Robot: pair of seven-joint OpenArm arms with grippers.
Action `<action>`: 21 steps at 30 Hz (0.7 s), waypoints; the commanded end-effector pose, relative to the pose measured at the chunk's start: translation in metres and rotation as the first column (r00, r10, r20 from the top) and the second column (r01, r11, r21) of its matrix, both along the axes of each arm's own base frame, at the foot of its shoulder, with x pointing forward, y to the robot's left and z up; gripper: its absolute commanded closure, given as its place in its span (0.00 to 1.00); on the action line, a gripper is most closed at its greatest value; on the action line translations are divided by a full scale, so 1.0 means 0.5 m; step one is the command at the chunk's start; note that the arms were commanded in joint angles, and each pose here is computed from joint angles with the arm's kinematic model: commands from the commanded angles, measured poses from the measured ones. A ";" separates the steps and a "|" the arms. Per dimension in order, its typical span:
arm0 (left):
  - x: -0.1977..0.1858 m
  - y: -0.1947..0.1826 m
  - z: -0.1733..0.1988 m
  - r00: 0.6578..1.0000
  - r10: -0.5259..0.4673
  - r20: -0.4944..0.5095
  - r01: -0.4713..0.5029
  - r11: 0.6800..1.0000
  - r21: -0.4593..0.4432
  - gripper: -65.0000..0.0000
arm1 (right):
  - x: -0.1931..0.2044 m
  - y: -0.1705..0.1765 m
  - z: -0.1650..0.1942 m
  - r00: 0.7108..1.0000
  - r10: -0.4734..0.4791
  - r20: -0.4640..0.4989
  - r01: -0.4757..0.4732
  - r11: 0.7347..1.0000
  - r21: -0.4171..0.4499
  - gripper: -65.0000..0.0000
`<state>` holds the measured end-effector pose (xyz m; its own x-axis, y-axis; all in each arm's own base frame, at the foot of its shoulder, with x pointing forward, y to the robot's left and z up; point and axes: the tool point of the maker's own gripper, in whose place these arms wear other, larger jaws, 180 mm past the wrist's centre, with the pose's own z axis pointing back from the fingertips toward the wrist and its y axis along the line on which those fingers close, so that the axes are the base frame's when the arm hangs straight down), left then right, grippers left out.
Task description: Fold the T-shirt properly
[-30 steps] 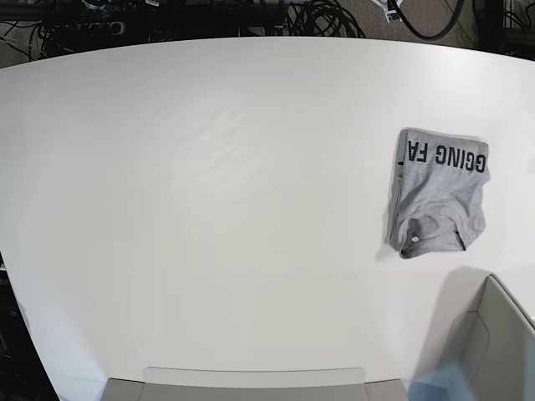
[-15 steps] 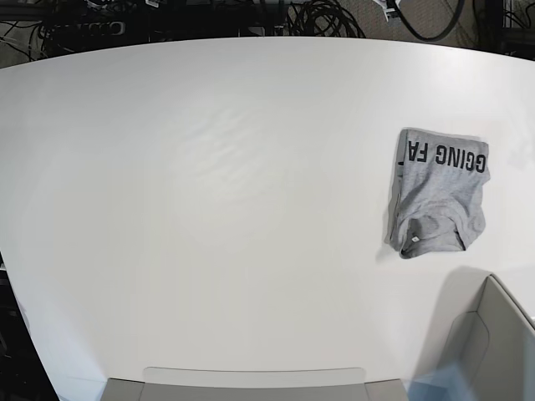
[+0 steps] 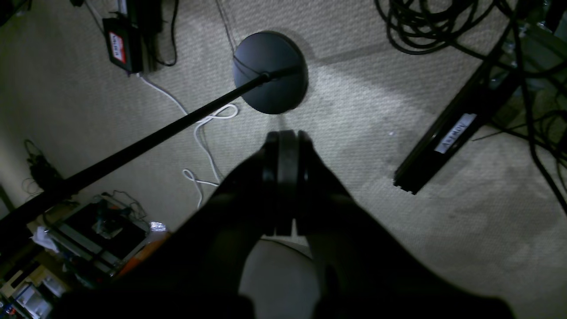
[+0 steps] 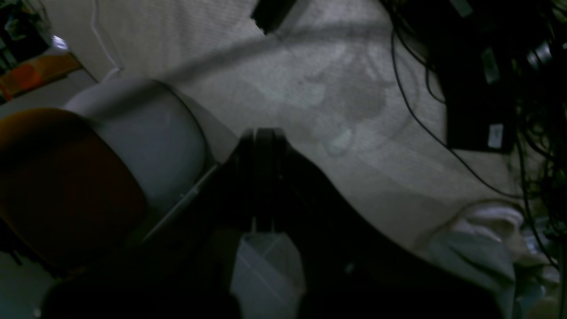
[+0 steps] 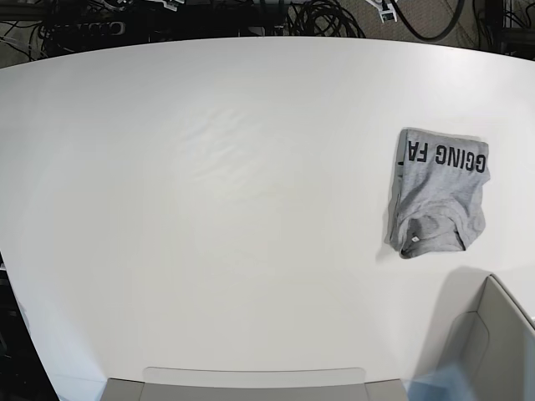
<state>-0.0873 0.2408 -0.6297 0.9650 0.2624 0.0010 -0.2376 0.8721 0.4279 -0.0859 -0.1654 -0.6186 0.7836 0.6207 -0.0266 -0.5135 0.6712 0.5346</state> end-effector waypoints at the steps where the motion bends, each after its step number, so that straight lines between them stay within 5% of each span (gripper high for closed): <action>1: -0.006 0.010 0.004 1.000 -0.008 -0.002 0.009 1.000 0.017 1.00 | -0.006 0.007 0.004 1.000 -0.003 -0.011 0.003 1.000 0.015 1.00; 13: 0.111 -0.014 -0.012 0.996 0.006 0.094 -0.006 1.000 -0.002 1.00 | -0.005 0.088 -0.001 0.999 0.048 -0.004 -0.048 0.995 0.082 1.00; 21: 0.197 -0.063 -0.012 0.964 -0.050 0.261 0.052 0.999 0.000 1.00 | 0.001 0.116 -0.002 0.999 0.045 0.001 -0.045 0.993 0.105 1.00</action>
